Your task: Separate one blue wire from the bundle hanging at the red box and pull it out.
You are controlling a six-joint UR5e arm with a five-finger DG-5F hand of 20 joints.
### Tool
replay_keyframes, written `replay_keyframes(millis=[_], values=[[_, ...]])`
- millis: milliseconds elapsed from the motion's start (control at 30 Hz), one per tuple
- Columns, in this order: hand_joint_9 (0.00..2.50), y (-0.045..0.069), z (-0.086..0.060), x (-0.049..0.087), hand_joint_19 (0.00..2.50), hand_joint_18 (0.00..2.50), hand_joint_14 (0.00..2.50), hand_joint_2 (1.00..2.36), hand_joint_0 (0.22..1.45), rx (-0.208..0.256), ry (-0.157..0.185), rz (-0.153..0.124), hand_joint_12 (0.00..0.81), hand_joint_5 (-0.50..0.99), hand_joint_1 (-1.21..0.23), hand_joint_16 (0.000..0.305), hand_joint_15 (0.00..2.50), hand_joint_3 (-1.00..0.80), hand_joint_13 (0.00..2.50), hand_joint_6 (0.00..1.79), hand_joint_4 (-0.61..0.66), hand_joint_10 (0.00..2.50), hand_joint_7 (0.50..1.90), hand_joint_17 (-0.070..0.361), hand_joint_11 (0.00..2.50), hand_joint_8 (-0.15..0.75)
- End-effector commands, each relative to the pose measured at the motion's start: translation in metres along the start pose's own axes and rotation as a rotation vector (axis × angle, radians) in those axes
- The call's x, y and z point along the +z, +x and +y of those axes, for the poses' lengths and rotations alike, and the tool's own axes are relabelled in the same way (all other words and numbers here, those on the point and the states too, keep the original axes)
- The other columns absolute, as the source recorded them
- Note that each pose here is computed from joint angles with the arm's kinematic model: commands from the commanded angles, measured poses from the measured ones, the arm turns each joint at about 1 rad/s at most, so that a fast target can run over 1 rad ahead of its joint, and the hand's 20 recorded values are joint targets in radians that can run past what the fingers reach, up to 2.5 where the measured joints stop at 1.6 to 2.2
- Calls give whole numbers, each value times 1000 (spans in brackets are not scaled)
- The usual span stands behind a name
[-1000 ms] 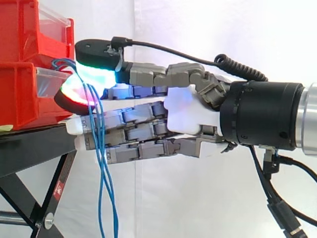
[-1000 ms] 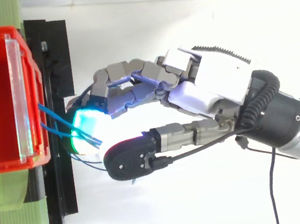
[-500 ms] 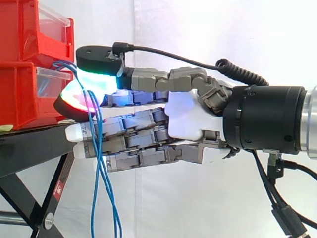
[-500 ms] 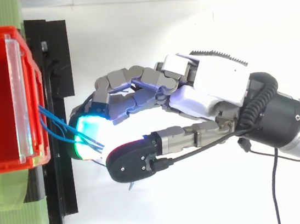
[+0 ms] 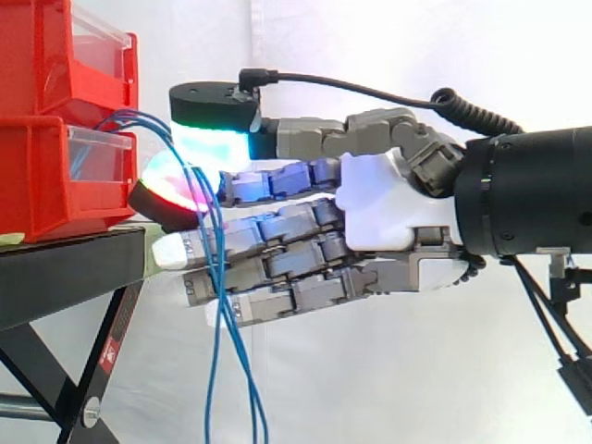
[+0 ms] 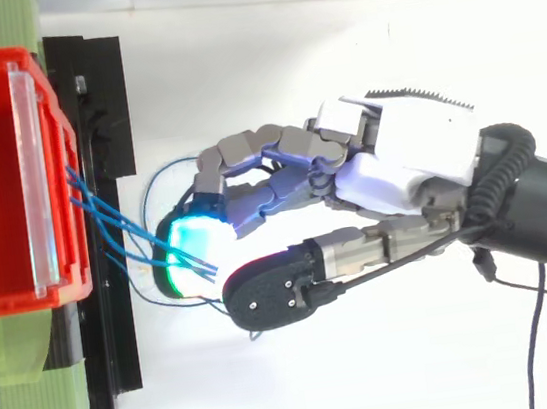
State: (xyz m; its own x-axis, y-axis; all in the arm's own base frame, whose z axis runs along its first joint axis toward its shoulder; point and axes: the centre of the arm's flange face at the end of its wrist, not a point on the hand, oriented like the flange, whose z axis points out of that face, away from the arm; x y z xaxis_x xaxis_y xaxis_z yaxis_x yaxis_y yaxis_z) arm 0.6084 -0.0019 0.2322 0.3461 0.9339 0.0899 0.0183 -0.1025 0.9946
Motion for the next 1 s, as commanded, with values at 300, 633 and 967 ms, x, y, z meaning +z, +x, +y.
replay_keyframes(millis=[300,633,967], values=[[767,-1,11,-1,542,445,7,1028,614,25,39,9,378,-173,-746,44,211,-106,542,791,196,12,1115,99,481,343],[767,-3,22,-5,533,447,7,1028,615,6,129,32,377,-173,-745,44,214,-106,544,792,201,11,1104,99,483,344],[771,-10,46,-17,541,450,7,1028,615,-13,149,27,376,-173,-745,44,212,-103,547,791,200,11,1115,98,475,343]])
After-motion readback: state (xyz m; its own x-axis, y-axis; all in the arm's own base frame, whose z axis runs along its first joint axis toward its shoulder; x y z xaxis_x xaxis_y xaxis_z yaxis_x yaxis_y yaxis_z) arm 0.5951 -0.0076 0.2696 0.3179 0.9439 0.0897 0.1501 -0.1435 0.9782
